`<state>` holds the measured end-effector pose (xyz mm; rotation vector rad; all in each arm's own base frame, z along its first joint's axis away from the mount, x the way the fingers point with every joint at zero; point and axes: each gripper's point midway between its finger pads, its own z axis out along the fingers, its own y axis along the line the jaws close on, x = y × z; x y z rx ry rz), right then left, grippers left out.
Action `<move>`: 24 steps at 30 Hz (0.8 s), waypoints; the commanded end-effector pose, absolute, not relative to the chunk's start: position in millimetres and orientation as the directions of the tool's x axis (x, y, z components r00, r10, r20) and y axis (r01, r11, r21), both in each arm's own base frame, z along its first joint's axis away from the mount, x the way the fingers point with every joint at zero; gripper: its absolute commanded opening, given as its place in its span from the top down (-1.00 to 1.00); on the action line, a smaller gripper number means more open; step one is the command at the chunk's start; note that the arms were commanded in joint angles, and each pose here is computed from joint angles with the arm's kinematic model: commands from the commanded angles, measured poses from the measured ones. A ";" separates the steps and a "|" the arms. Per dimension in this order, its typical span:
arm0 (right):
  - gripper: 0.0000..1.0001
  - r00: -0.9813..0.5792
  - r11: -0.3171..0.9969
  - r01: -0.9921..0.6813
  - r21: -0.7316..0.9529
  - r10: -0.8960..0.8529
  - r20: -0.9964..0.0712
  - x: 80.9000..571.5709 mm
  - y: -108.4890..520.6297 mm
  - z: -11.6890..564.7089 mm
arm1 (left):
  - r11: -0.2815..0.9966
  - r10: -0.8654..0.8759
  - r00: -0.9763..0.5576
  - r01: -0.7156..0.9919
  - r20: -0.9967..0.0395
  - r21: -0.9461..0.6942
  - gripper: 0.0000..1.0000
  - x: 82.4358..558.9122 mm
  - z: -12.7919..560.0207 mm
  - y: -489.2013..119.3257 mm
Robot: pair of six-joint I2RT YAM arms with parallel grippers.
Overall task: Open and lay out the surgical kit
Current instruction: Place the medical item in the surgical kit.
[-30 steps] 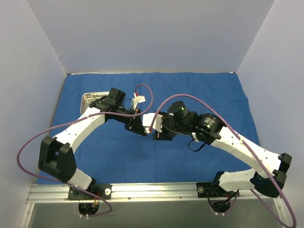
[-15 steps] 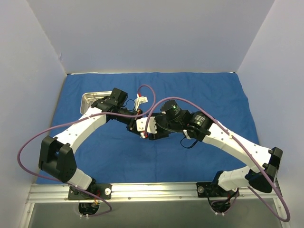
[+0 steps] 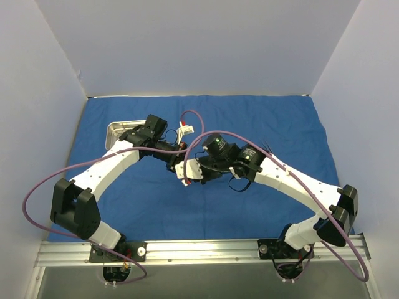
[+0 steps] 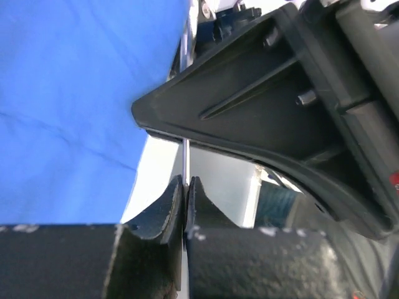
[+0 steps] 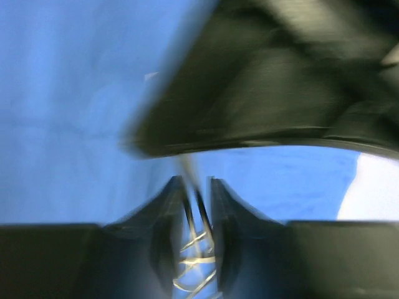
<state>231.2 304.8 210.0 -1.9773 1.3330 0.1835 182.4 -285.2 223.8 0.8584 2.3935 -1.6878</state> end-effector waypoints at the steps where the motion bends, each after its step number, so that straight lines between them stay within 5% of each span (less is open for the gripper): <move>1: 1.00 0.459 -0.183 -0.835 -0.519 -0.753 -0.472 244.1 303.7 222.5 | 0.155 0.394 -0.799 0.546 -0.455 -0.823 0.89 180.7 246.4 -288.1; 5: 1.00 0.423 -0.153 -0.848 -0.508 -0.772 -0.475 247.5 297.6 220.8 | 0.177 0.370 -0.806 0.550 -0.463 -0.816 0.05 188.7 245.3 -282.6; 9: 1.00 0.309 -0.056 -0.894 -0.444 -0.794 -0.523 240.1 284.7 210.2 | 0.375 0.260 -0.838 0.546 -0.480 -0.750 -0.87 226.1 229.2 -255.6; 16: 1.00 -0.062 0.289 -0.935 -0.205 -0.703 -0.709 225.8 274.0 183.8 | 0.817 -0.133 -0.859 0.187 -0.494 -0.546 -0.88 307.0 200.4 -136.6; 21: 1.00 -0.511 0.676 -0.736 0.041 -0.514 -0.689 266.9 245.5 146.1 | 0.940 -0.223 -0.814 -0.034 -0.537 -0.339 -0.87 321.8 206.1 -77.9; 24: 1.00 -0.634 0.758 -0.646 0.091 -0.466 -0.617 276.3 238.0 112.4 | 0.931 -0.214 -0.810 0.000 -0.546 -0.364 -0.88 326.4 211.9 -82.1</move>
